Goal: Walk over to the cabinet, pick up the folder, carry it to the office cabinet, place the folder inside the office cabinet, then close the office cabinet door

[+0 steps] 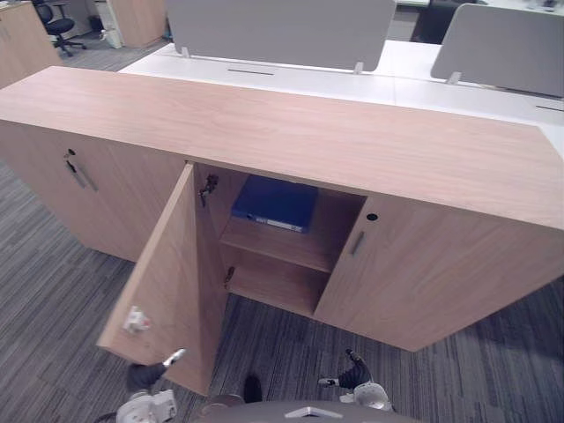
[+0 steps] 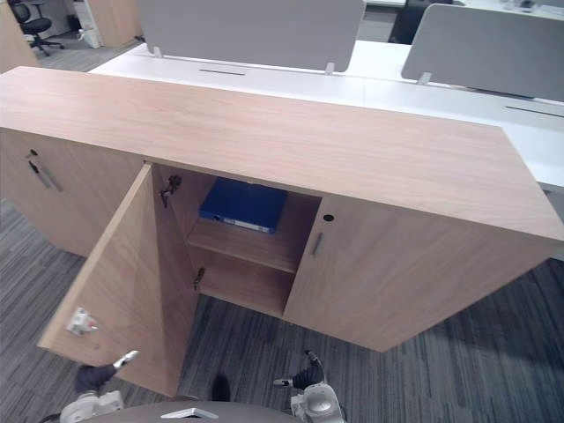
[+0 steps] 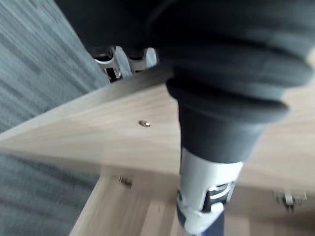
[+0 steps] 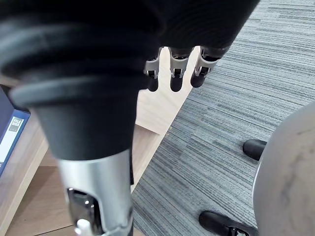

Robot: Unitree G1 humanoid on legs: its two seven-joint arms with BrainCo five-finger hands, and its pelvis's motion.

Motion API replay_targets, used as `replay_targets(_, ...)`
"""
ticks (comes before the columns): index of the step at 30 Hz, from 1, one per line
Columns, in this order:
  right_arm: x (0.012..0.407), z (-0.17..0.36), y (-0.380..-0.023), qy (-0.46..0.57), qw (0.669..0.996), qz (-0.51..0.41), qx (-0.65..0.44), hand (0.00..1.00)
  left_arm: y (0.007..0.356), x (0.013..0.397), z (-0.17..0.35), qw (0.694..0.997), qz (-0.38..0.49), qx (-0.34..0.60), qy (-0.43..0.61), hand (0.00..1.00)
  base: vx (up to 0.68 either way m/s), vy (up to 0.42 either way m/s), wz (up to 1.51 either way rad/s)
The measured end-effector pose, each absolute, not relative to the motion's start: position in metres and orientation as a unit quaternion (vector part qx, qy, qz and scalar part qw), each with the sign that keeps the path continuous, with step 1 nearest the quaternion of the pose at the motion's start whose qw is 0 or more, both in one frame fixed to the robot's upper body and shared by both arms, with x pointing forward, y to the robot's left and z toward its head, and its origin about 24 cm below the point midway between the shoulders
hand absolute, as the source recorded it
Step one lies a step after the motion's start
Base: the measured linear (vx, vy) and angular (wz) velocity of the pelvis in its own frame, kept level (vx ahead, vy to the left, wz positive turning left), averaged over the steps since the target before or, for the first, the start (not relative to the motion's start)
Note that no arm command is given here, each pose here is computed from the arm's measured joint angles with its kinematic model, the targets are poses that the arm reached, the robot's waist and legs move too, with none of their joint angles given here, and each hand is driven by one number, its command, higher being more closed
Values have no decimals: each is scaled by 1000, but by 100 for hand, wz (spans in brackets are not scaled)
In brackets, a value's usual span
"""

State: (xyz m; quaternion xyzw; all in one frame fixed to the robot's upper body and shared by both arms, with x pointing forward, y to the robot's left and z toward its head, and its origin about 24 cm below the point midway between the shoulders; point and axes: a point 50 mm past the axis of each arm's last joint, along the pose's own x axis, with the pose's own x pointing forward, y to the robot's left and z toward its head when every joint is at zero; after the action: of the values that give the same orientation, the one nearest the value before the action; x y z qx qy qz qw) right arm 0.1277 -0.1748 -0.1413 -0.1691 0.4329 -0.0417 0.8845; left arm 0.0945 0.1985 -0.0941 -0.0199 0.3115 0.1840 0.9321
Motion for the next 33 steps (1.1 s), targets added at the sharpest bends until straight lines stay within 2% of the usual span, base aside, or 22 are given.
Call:
replay_targets(1, 125, -143, -171, 437, 884, -40, -164, 0, 194, 93, -95, 933, 169, -20, 316, 0, 59, 186, -37)
replay_targets(3, 128, -141, -175, 432, 884, -42, -171, 0, 162, 93, -100, 937, 96, -34, 333, 0, 108, 152, -87)
replay_targets(7, 129, -141, -175, 430, 886, -42, -170, 0, 143, 105, -97, 946, 18, -27, 323, 0, -44, 85, -45)
replay_targets(14, 129, -140, -181, 431, 886, -60, -161, 0, 117, 141, -83, 961, -50, -26, 272, 0, -57, 15, -19)
replay_targets(16, 126, -142, -176, 436, 885, -57, -154, 0, 116, 153, -79, 965, -53, -22, 257, 0, 36, 78, -34)
replay_targets(18, 128, -139, -185, 428, 886, -62, -167, 0, 108, 162, -77, 967, -51, -30, 249, 0, 148, 52, -60)
replay_targets(24, 125, -141, -185, 438, 881, -80, -160, 0, 119, 205, -67, 976, -32, 27, 216, 0, 54, -42, -10)
replay_targets(28, 127, -139, -193, 432, 882, -87, -169, 0, 115, 213, -67, 975, -26, 38, 218, 0, 47, -66, -10)
replay_targets(33, 126, -141, -195, 438, 879, -98, -162, 0, 132, 231, -63, 975, 7, 75, 211, 0, 123, -43, 2)
